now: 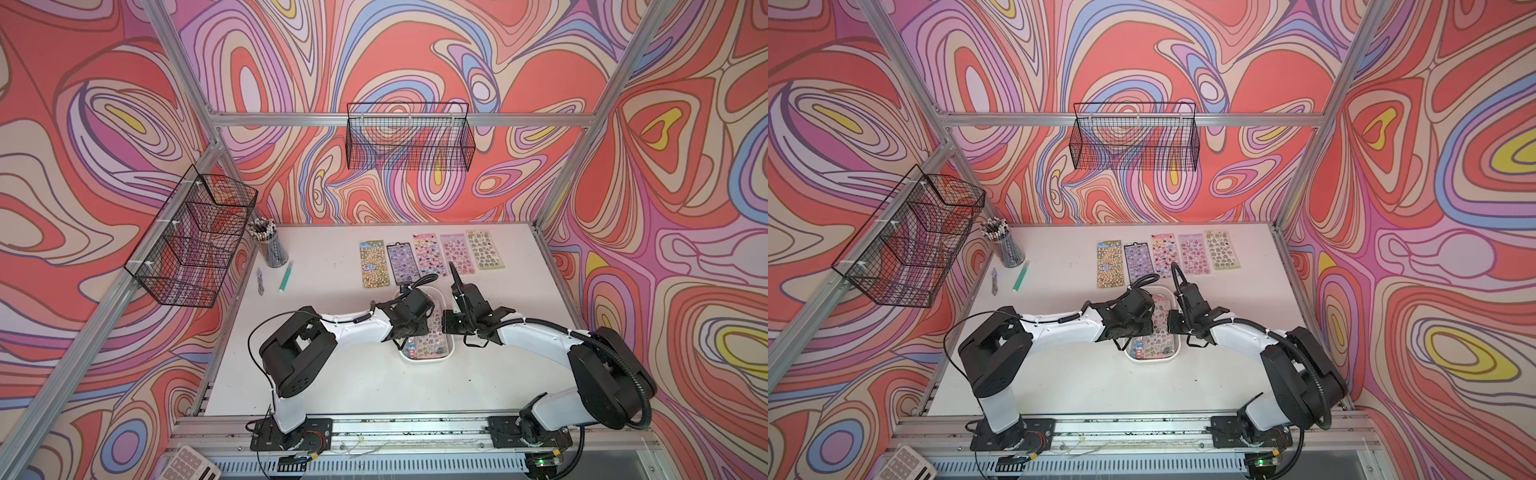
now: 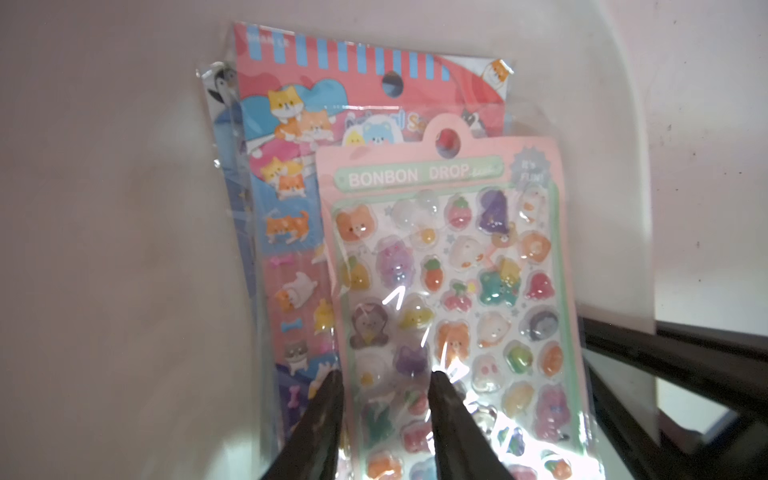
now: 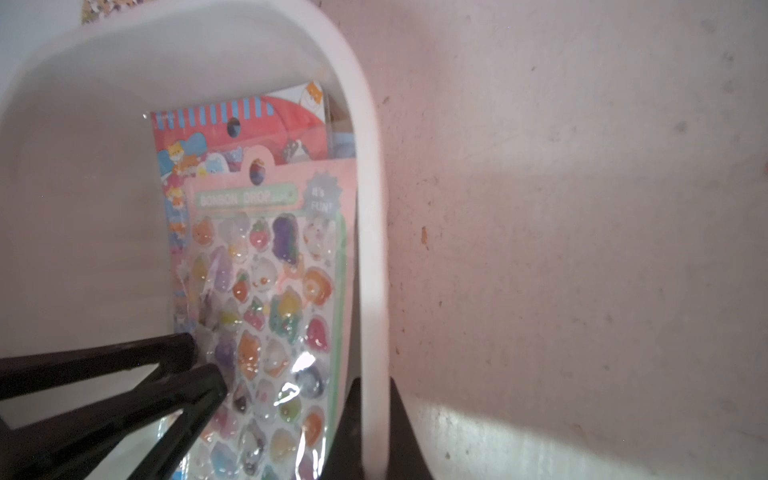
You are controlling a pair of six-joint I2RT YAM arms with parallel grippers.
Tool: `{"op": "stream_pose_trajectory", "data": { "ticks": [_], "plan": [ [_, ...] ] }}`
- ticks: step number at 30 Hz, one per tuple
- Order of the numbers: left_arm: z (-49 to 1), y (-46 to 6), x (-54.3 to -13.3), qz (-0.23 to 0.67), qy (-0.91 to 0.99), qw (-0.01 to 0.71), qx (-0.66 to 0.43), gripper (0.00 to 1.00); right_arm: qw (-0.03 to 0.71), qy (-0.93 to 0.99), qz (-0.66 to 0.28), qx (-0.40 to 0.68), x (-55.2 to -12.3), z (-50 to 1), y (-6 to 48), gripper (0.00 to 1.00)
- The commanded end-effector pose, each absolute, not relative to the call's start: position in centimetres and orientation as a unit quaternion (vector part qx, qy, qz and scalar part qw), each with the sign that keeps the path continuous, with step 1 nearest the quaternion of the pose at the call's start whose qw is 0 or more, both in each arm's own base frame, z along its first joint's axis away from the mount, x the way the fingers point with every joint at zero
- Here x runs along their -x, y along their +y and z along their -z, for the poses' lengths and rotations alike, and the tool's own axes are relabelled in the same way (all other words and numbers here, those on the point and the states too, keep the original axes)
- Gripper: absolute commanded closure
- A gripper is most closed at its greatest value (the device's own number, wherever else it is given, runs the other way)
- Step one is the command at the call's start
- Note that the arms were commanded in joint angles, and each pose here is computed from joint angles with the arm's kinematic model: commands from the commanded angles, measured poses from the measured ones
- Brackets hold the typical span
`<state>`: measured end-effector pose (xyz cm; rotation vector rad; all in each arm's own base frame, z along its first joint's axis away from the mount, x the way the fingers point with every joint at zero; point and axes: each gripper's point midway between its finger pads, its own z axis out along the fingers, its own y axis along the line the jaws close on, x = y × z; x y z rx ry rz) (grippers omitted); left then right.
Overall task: Take the stickers out of the storage box
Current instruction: Pick up the sticker from the storage box.
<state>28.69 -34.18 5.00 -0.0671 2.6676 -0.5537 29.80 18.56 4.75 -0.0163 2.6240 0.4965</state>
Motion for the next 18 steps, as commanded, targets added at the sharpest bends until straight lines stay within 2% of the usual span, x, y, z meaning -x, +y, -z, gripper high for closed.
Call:
{"op": "stream_pose_trajectory", "data": {
  "ticks": [1,5,12,18],
  "plan": [
    [-4.2,-32.2,-28.3,0.149,0.969,0.196,0.024,0.57,0.212,0.96,-0.181,0.002,-29.1,-4.0,18.5,0.99],
    [-4.9,-31.0,-28.3,0.123,0.969,0.211,0.018,0.54,0.212,0.96,-0.182,0.003,-29.1,-3.9,18.6,1.0],
    [-3.8,-31.5,-28.1,0.132,0.972,0.195,0.026,0.51,0.21,0.96,-0.185,0.001,-29.1,-3.8,18.7,1.0],
    [-4.8,-30.6,-28.4,0.106,0.97,0.217,0.015,0.47,0.21,0.96,-0.183,0.002,-29.0,-3.8,18.7,1.0]
  ]
}}
